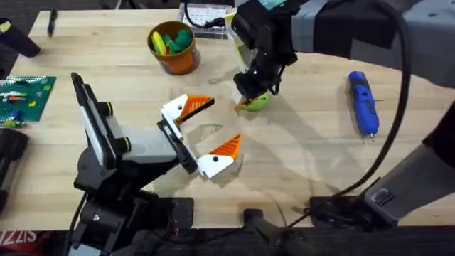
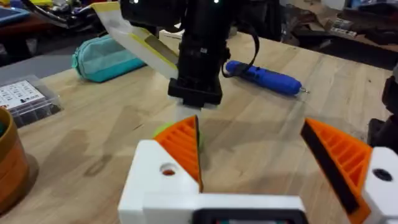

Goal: Pick up the gripper from the table and insert it into the empty holder that is missing its gripper. Then pick up a screw, insert it into the mounting hole, and use the screwdriver to tighten it. Finally, clean up the table by picking up the vegetable and placing it into the bucket.

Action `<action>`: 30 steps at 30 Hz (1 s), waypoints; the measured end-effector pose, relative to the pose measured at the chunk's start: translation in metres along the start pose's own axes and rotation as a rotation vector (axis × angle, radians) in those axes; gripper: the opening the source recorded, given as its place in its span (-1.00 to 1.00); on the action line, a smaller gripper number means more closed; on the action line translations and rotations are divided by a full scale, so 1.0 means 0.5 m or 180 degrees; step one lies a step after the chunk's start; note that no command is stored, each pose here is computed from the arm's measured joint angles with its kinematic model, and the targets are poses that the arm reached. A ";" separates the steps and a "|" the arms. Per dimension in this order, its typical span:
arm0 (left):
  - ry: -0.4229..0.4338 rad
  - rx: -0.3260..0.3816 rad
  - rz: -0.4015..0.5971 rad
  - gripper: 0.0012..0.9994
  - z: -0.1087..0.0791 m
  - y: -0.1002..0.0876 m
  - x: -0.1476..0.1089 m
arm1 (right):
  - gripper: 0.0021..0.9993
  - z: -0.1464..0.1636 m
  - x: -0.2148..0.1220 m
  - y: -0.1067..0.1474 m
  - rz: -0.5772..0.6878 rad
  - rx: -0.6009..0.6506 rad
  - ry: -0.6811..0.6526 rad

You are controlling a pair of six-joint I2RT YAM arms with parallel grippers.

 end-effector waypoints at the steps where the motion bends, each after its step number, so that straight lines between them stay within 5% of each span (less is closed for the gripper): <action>1: 0.0000 0.0000 0.0000 0.97 0.000 0.000 0.000 | -0.62 0.000 0.000 0.000 0.0000 -0.0001 0.0000; 11: 0.0000 0.0001 -0.0001 0.97 0.000 0.000 0.000 | -0.70 -0.001 0.008 0.002 0.0039 0.0005 -0.0002; 15: 0.0001 0.0000 0.0000 0.97 0.000 0.000 0.000 | -0.97 -0.001 0.008 0.001 0.0029 0.0012 -0.0001; 23: 0.0000 0.0001 -0.0001 0.97 0.000 0.000 0.000 | -0.99 -0.009 0.003 0.004 0.0056 0.0053 -0.0004; 30: 0.0000 0.0001 -0.0001 0.97 0.000 0.000 0.000 | -0.99 -0.056 -0.082 -0.022 -0.0036 0.0271 0.0036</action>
Point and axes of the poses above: each hand's point on the last joint's axis, 136 mm out from that joint toward the fingers, its own x axis out along the fingers, its own z axis along the line the jaws close on, y = z × x, the point moved 3 cm from there along -x, back along the fingers, and after that the axes turned 10 degrees about -x, right-handed, at the moved point
